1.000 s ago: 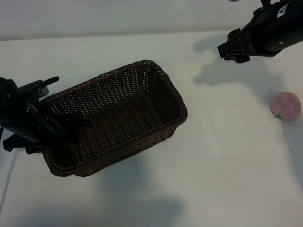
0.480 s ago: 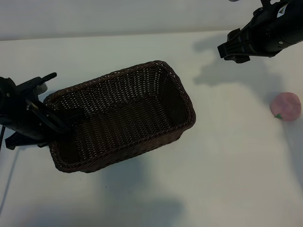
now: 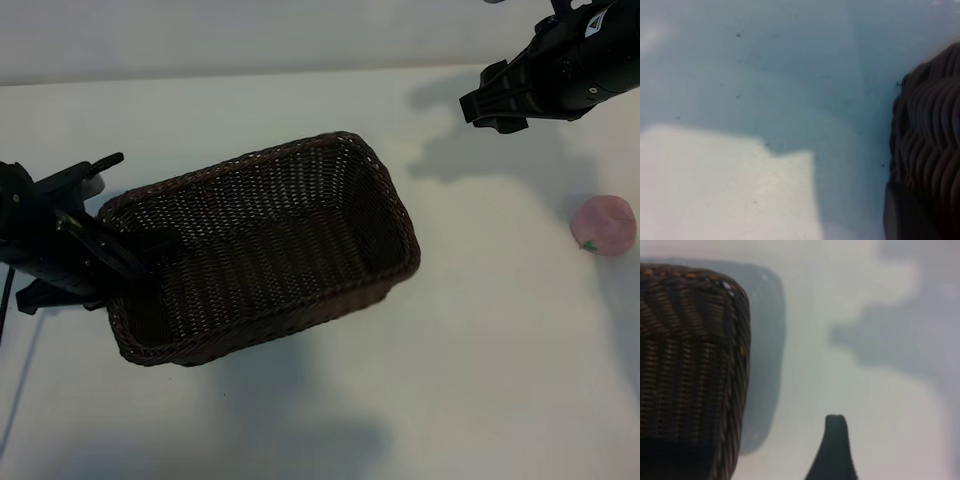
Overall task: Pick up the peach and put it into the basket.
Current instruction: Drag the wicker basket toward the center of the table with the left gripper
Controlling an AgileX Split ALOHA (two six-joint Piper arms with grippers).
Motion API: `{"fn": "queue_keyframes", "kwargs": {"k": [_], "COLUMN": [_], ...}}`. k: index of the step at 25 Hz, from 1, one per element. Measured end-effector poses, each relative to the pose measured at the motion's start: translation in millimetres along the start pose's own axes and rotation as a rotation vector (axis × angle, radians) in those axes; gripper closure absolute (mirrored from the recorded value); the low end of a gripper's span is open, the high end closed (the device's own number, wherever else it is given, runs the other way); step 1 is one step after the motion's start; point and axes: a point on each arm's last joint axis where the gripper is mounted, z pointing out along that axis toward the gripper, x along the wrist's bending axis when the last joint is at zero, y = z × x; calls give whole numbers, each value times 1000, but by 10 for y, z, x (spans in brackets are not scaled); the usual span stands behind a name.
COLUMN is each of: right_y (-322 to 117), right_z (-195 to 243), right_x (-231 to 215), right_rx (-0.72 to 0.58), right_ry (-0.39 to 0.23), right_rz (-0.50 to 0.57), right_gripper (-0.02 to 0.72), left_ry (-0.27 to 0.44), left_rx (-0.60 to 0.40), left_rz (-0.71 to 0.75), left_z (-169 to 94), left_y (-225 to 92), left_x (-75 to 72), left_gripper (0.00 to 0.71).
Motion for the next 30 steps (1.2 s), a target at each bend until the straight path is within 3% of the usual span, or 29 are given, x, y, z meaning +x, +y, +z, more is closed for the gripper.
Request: {"fn": "queue_keyframes", "kwargs": {"k": [12,20,30], "right_y": [0,0,0], "right_z": [0,0,0], "right_x": [0,0,0], "right_rx": [0,0,0], "right_ry": [0,0,0], "right_rz": [0,0,0], "right_gripper": [117,117,117], "left_ry": [-144,-162,-183], "left_rx": [10,15,-12], "left_rz": [40,72,211], "left_z": [-63,-80,-364], "left_y": [-38,-24,450], "left_x": [-125,-155,-315], "left_gripper": [610,610,610]}}
